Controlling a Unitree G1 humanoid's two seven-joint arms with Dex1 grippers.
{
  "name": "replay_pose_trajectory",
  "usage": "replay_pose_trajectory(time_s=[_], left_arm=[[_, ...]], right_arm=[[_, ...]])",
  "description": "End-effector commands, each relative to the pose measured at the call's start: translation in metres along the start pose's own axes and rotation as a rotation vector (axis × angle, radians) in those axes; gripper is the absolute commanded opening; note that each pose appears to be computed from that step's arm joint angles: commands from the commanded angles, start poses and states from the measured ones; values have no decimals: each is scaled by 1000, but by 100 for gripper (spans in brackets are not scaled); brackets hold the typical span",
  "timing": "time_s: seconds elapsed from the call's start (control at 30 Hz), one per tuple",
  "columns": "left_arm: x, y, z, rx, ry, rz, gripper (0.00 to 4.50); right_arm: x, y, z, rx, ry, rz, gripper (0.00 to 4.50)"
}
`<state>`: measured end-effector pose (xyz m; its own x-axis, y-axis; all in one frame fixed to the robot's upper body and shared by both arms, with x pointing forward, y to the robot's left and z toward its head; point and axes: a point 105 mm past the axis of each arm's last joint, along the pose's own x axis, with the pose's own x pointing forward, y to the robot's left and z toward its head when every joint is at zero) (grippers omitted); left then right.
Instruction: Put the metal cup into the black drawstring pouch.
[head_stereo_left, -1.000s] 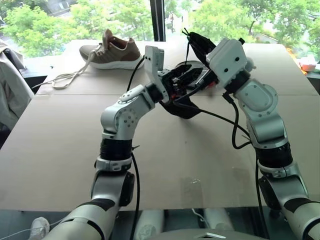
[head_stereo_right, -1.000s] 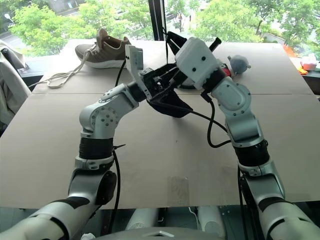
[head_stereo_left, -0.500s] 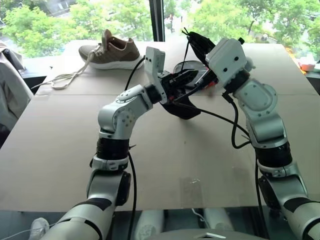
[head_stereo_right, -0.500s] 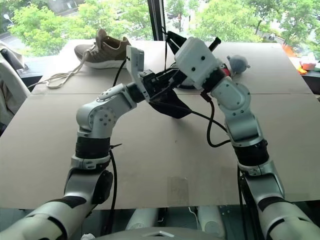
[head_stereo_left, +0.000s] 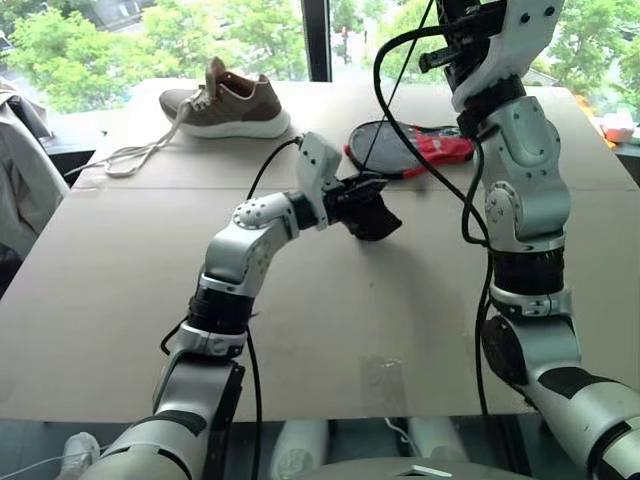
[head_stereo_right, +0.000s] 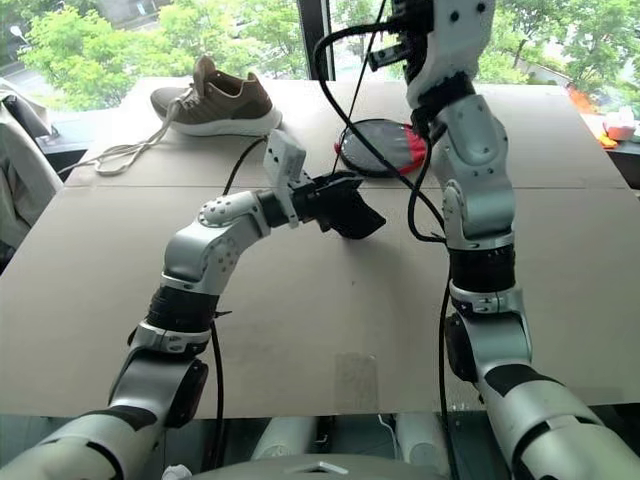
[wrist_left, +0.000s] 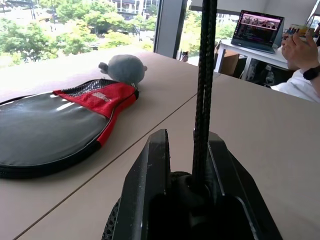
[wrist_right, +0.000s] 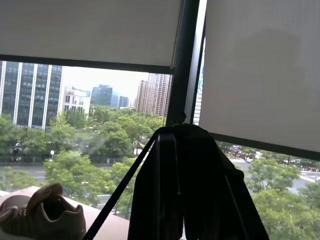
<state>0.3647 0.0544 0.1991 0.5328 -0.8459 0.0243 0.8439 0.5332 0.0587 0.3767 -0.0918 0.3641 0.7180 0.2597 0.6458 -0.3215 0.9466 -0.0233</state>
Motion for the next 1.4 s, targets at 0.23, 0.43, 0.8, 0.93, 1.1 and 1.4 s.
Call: replay_pose_trajectory(time_s=[0.23,0.43,0.8,0.93,1.1,1.4], left_arm=[[-13,3,-44,-115,130,22,22],[-15,-3,-34,-118,98,-18,294],[-73,12,-60,143,392,-27,376],[-94,27,-67,284,499,-16,376],[-113,36,-65,319,527,-15,376],[-147,34,-75,241,559,-28,376]], right_arm=[[0,-29,75,122,-257,-141,0],[-4,-18,66,72,-209,-73,0],[-26,-11,14,-71,41,92,167],[-38,-20,-6,-150,136,121,356],[-56,-28,-24,-218,243,180,398],[-98,-23,-50,-215,432,331,398]])
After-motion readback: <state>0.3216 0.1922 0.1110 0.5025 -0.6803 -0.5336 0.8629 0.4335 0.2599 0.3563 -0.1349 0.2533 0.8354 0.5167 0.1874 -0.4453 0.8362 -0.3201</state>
